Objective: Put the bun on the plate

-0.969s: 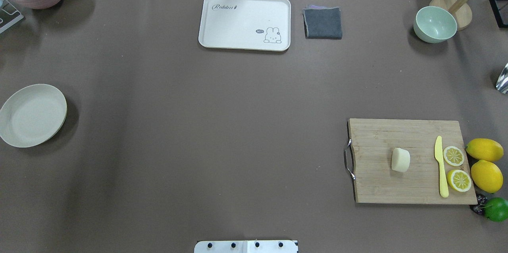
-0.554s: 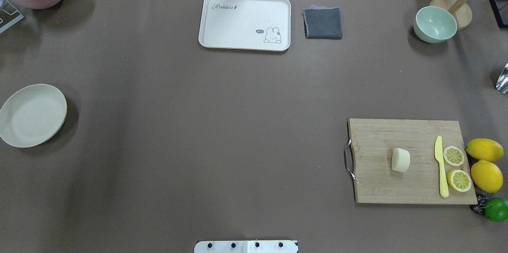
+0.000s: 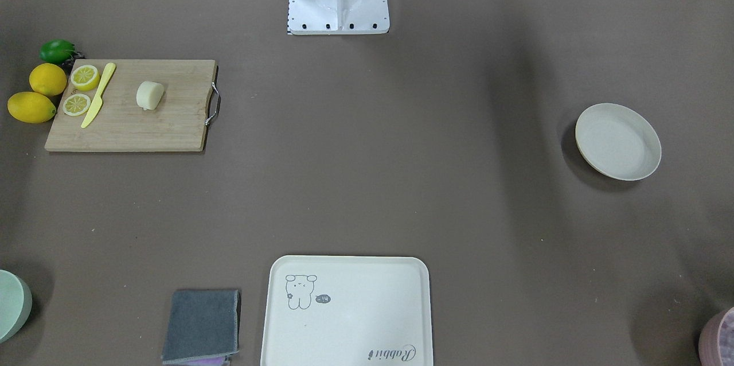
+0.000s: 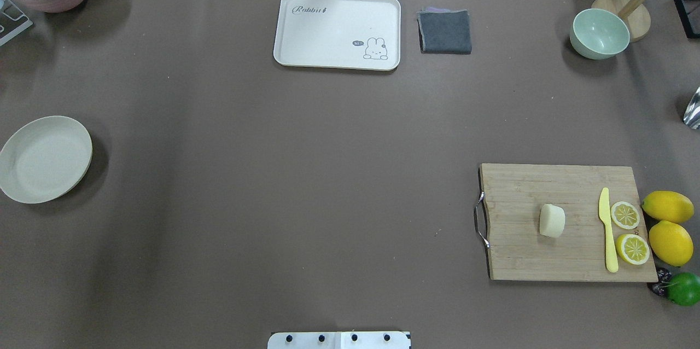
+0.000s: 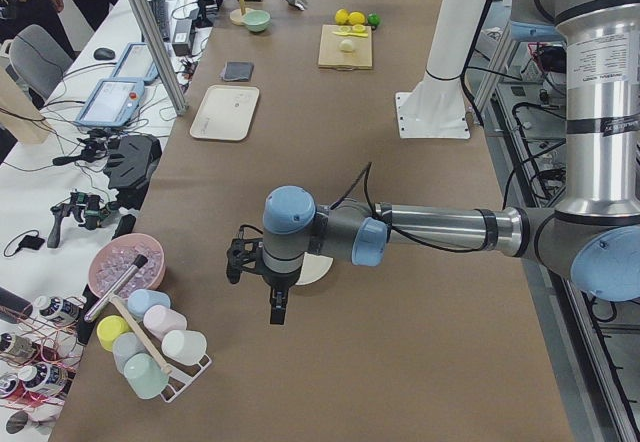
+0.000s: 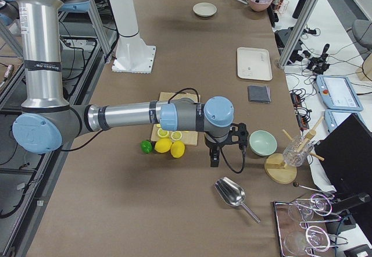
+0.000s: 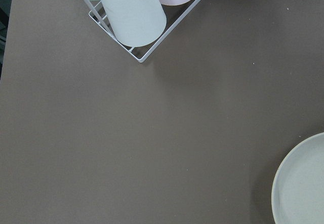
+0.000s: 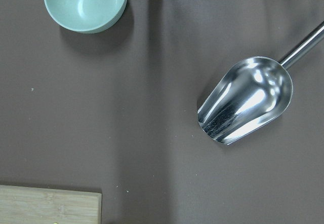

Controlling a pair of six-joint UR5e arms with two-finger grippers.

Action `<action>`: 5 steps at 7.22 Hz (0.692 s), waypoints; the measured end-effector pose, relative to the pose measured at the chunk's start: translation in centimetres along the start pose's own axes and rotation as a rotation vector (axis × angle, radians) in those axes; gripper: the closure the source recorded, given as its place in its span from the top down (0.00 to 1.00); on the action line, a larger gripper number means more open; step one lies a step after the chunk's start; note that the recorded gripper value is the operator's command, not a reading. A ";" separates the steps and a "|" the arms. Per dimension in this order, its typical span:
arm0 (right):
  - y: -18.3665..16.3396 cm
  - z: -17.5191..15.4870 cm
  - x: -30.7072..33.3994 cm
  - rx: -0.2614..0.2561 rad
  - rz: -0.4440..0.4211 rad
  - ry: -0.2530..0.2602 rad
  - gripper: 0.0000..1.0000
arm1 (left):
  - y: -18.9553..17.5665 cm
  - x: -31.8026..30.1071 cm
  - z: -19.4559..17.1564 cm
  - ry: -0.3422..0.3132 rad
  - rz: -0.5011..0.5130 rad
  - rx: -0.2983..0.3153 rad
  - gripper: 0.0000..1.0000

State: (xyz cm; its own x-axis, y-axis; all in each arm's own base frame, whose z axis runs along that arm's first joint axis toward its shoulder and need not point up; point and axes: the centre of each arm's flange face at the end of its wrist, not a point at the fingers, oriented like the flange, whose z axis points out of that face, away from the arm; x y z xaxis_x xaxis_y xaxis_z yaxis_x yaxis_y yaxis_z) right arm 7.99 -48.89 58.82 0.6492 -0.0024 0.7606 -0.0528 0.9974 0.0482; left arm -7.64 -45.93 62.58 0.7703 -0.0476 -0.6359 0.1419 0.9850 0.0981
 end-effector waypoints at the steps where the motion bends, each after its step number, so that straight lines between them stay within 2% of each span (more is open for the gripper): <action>1: 0.0 0.0 0.0 0.001 -0.001 0.001 1.00 | -0.1 0.0 0.0 0.000 0.001 0.001 0.98; 5: 0.0 0.1 0.0 -0.002 0.002 0.002 1.00 | -0.4 0.2 -0.2 0.001 0.005 0.005 0.98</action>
State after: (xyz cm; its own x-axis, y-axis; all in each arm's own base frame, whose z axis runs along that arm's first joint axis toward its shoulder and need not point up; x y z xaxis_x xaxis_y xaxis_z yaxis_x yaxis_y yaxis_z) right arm 7.96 -48.94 58.86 0.6505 -0.0006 0.7595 -0.0524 0.9976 0.0457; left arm -7.60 -46.27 62.27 0.7705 -0.0425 -0.6361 0.1409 0.9844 0.1050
